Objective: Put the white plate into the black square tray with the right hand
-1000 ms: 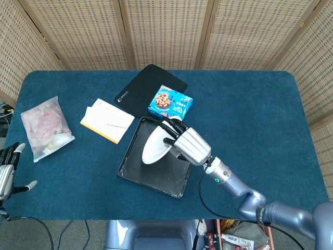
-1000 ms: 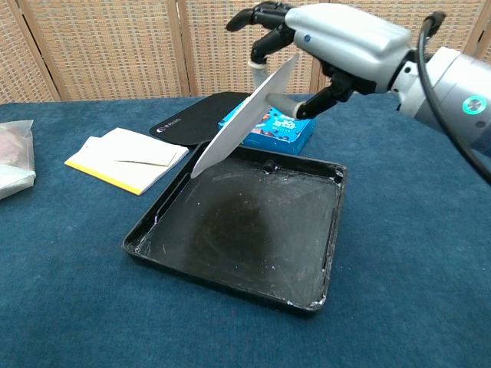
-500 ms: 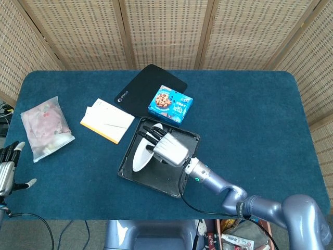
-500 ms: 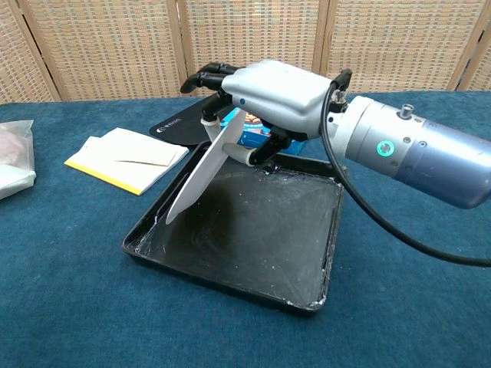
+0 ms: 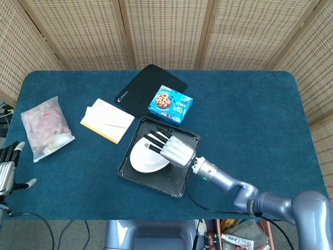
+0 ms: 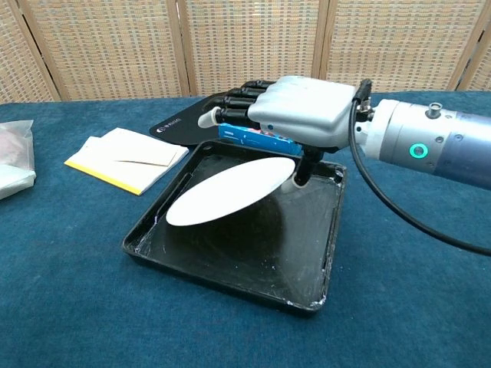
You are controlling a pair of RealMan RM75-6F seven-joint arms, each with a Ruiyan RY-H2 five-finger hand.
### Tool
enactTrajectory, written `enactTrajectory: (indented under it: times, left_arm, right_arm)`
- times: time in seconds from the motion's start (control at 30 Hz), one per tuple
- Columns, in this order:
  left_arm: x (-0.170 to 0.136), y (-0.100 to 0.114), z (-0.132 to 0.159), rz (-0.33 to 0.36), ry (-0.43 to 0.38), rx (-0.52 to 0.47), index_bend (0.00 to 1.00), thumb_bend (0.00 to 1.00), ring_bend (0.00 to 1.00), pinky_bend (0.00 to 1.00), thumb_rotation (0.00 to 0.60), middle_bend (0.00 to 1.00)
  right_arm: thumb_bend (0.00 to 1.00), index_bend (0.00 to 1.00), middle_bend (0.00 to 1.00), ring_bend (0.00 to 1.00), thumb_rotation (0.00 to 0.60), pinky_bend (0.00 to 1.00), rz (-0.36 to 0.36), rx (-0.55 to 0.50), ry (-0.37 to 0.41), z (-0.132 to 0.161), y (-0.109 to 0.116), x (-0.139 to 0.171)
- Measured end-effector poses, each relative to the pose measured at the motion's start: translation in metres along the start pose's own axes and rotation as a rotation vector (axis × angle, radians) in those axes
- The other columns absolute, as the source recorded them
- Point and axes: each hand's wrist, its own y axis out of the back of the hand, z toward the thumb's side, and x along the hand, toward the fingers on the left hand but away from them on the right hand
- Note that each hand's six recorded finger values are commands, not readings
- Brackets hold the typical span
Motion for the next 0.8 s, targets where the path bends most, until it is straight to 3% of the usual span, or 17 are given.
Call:
enactTrajectory:
  times: [0.23, 0.43, 0.63, 0.8]
  left_arm:
    - [0.0, -0.002, 0.002, -0.004, -0.005, 0.008, 0.0, 0.0, 0.0, 0.0, 0.6, 0.0]
    - [-0.002, -0.001, 0.005, -0.004, -0.019, 0.004, 0.0, 0.0, 0.0, 0.0, 0.6, 0.0]
    - [-0.006, 0.005, 0.008, 0.025, -0.042, 0.0, 0.0, 0.0, 0.0, 0.0, 0.6, 0.0]
    - [-0.011, 0.009, 0.011, 0.054, -0.068, -0.007, 0.0, 0.0, 0.0, 0.0, 0.6, 0.0]
  right_arm:
    - [0.0, 0.0, 0.0, 0.0, 0.6, 0.0, 0.039, 0.107, -0.007, -0.008, 0.01, 0.023]
    - [0.0, 0.0, 0.0, 0.0, 0.6, 0.0, 0.073, 0.262, -0.068, -0.034, 0.022, 0.064]
    - [0.0, 0.0, 0.0, 0.0, 0.6, 0.0, 0.097, 0.298, -0.208, -0.069, 0.031, 0.127]
    - [0.0, 0.0, 0.0, 0.0, 0.6, 0.0, 0.092, 0.194, -0.386, -0.091, 0.028, 0.183]
